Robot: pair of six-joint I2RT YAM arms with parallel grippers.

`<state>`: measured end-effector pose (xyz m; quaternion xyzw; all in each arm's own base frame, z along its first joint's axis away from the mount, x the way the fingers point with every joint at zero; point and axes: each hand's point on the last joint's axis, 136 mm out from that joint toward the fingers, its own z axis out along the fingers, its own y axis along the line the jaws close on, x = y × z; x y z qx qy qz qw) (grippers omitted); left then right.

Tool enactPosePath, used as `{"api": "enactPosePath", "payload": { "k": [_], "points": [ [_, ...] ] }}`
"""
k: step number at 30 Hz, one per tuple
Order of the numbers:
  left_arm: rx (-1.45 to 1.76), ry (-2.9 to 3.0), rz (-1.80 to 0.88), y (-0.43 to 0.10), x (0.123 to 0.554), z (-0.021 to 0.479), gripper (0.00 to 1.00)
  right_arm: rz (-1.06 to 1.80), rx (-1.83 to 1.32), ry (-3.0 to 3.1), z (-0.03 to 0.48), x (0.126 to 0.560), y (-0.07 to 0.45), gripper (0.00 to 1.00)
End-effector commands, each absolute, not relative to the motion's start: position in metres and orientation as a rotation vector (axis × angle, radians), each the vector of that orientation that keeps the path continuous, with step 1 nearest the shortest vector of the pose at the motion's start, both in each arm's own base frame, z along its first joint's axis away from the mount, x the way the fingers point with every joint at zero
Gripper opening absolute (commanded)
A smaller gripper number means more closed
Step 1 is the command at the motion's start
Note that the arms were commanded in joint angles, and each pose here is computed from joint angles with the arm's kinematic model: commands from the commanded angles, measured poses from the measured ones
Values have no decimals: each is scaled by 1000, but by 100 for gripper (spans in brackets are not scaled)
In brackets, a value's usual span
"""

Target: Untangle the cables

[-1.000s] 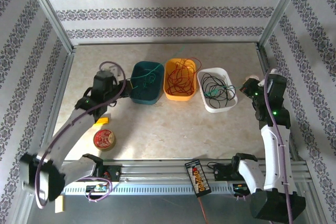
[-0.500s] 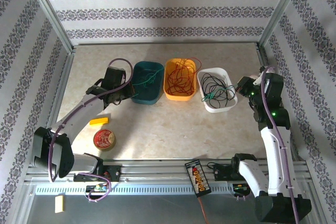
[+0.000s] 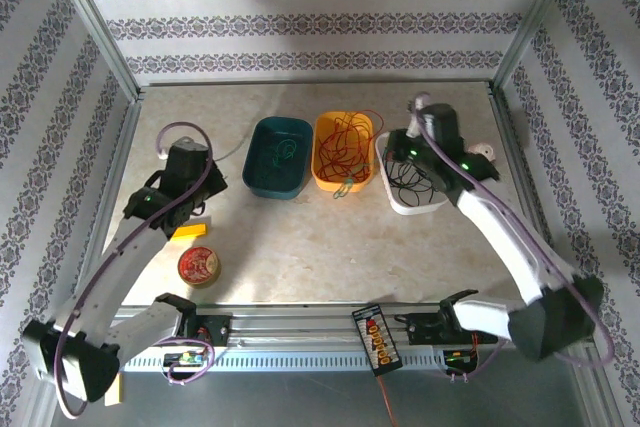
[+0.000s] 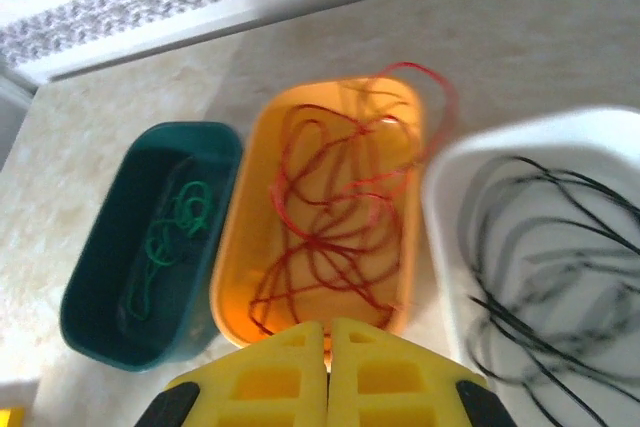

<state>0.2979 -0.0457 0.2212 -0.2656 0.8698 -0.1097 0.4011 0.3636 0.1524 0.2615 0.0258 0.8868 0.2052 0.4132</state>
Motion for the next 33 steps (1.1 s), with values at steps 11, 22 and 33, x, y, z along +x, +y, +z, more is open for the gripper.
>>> {"api": "enactPosePath", "payload": {
  "k": [11,22,33],
  "points": [
    [-726,2087,-247,-30,302,236,0,451,-223,2273,212,516,323,0],
    [-617,2241,-347,-59,305,213,0,704,-256,2181,261,507,344,52],
    [-559,2235,-450,-73,305,213,0,1220,-238,2160,292,434,374,56]
  ]
}}
